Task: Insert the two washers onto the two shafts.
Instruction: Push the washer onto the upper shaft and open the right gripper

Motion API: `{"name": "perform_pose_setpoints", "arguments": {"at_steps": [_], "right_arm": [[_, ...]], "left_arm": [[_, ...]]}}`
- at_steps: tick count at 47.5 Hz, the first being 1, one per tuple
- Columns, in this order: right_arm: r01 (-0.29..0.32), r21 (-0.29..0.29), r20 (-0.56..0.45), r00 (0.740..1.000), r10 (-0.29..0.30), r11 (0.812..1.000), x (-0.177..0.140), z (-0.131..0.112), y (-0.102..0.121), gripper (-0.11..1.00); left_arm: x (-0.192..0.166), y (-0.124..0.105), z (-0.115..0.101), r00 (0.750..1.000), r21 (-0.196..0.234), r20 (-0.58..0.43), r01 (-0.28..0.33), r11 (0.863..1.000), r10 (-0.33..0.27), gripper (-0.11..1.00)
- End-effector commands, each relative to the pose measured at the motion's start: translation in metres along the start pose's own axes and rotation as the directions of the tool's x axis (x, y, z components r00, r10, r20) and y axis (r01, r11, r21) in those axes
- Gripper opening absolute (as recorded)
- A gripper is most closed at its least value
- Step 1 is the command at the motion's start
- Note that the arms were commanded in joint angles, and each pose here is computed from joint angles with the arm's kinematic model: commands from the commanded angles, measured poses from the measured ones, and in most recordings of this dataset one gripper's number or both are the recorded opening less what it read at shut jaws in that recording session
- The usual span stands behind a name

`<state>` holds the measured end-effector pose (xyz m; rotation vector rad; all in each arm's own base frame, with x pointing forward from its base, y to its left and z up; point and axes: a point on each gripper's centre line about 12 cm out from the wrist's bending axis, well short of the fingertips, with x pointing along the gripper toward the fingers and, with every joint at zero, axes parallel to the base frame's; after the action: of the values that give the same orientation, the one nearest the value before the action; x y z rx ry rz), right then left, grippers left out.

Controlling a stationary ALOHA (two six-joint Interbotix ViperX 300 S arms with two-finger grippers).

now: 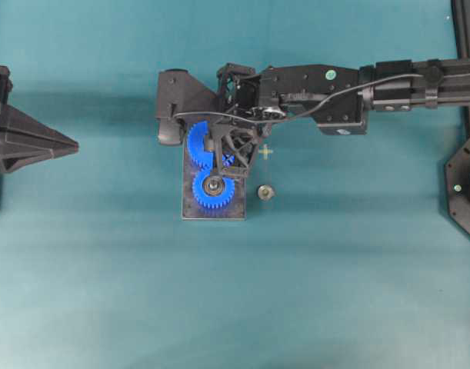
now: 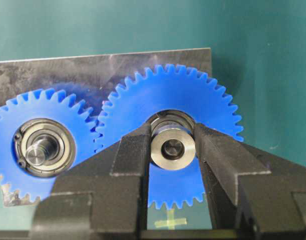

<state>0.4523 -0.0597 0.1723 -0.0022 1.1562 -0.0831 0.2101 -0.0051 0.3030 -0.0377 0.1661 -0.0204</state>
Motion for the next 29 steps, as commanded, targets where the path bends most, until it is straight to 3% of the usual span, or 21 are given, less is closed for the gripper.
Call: {"name": "perform_pose_setpoints", "arguments": {"at_steps": [1,26,29], "right_arm": [[0.005,0.001,0.043,0.999,-0.005,1.000,-0.0133,0.0100,-0.0018,0.33],[0.002,0.006,0.049,0.999,-0.002,1.000,-0.0139,0.0122,0.0003,0.33],[0.002,0.007,0.052,0.999,-0.003,1.000,-0.0149,0.0135,0.0002,0.42]], "left_arm": [[0.0007,-0.0005,0.0055,1.000,0.000,0.014,0.002,1.000,-0.002,0.01],[0.0007,-0.0005,0.0048,1.000,-0.001,0.012,0.002,1.000,-0.002,0.01],[0.0007,-0.0008,0.0048,1.000,-0.001,0.012,0.004,1.000,-0.003,0.01]]}}
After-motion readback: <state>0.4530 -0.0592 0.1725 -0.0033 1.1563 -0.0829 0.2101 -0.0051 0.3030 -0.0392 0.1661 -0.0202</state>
